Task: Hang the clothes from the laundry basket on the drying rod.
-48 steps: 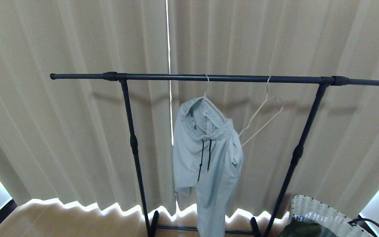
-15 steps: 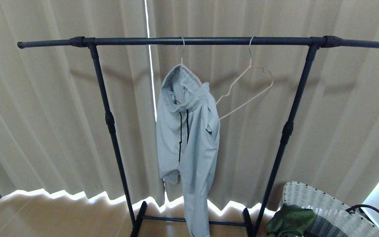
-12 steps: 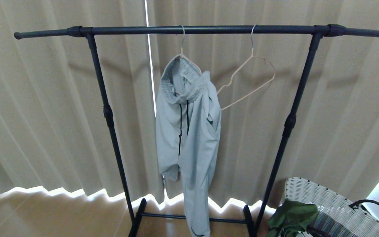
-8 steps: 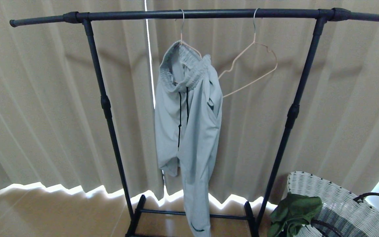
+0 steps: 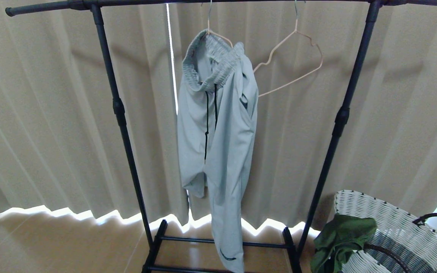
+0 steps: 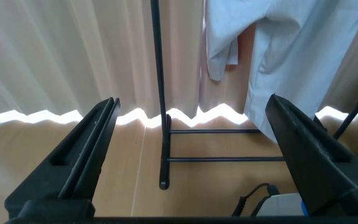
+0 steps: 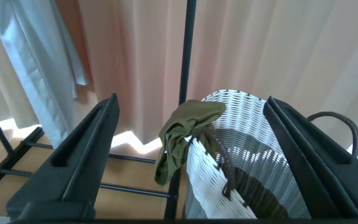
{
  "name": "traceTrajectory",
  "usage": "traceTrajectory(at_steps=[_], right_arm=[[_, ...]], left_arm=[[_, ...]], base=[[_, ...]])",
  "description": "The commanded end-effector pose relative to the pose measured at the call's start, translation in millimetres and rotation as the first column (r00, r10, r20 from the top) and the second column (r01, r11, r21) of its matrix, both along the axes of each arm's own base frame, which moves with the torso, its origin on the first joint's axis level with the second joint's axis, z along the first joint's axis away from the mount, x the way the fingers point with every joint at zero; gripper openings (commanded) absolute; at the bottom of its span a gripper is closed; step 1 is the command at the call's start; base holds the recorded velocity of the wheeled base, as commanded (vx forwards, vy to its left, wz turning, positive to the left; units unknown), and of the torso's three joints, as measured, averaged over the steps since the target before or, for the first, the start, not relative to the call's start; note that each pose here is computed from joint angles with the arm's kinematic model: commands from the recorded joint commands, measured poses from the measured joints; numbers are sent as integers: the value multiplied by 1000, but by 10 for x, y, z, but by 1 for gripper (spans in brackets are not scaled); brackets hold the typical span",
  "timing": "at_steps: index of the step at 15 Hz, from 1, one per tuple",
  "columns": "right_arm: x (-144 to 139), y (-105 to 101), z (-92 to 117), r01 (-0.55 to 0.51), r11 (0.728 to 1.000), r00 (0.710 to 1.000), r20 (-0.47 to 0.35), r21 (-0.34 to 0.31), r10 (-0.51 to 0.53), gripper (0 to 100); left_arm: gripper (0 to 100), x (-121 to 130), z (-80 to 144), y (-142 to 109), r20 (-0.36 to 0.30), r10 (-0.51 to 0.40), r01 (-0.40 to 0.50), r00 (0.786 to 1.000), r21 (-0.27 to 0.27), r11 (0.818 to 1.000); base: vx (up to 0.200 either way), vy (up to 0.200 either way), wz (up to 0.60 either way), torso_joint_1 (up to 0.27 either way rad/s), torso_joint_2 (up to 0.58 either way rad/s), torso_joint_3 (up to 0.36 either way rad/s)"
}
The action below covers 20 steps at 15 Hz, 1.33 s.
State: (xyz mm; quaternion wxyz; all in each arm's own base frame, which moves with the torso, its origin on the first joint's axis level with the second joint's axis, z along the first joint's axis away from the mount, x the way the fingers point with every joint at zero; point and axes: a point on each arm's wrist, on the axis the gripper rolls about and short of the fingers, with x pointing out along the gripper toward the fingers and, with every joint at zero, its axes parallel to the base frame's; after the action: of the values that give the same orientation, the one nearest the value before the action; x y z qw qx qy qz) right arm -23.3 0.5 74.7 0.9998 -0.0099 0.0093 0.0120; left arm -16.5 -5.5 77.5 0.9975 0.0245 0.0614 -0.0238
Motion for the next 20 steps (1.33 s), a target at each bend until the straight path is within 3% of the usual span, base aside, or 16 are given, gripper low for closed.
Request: traceTrajectory(at_steps=[1,7,13,17,19,20], right_arm=[[0,4,-3,-18,999,1000,-2,-29,18,100],[-1,4,-5,-20,999,1000,-3,-33,20,100],[0,3,-3,-14,999,1000,-2,-33,14,100],[-13,3,14,-16,999,1000,-11,-44,15,100],[-87,-3,228,-38,995,991,-129,-97,26,100],[-87,-3,244,-39,994,990,-139,-102,24,100]], left_arm=[[100,1,0,0,-2,-4,4,1000,4,1000],[100,1,-1,-12,-2,-55,55,998,27,998],[100,0,5,-19,3,-93,92,996,67,994],[100,1,1,-18,1,-90,90,996,56,994],[100,0,1,-18,2,-86,86,996,53,995],[100,0,1,-18,3,-87,86,996,55,995]], base=[[0,0,0,0,0,0],[0,0,0,0,0,0],[200,0,0,-2,3,7],[0,0,0,0,0,0],[0,0,0,0,0,0],[0,0,0,0,0,0]])
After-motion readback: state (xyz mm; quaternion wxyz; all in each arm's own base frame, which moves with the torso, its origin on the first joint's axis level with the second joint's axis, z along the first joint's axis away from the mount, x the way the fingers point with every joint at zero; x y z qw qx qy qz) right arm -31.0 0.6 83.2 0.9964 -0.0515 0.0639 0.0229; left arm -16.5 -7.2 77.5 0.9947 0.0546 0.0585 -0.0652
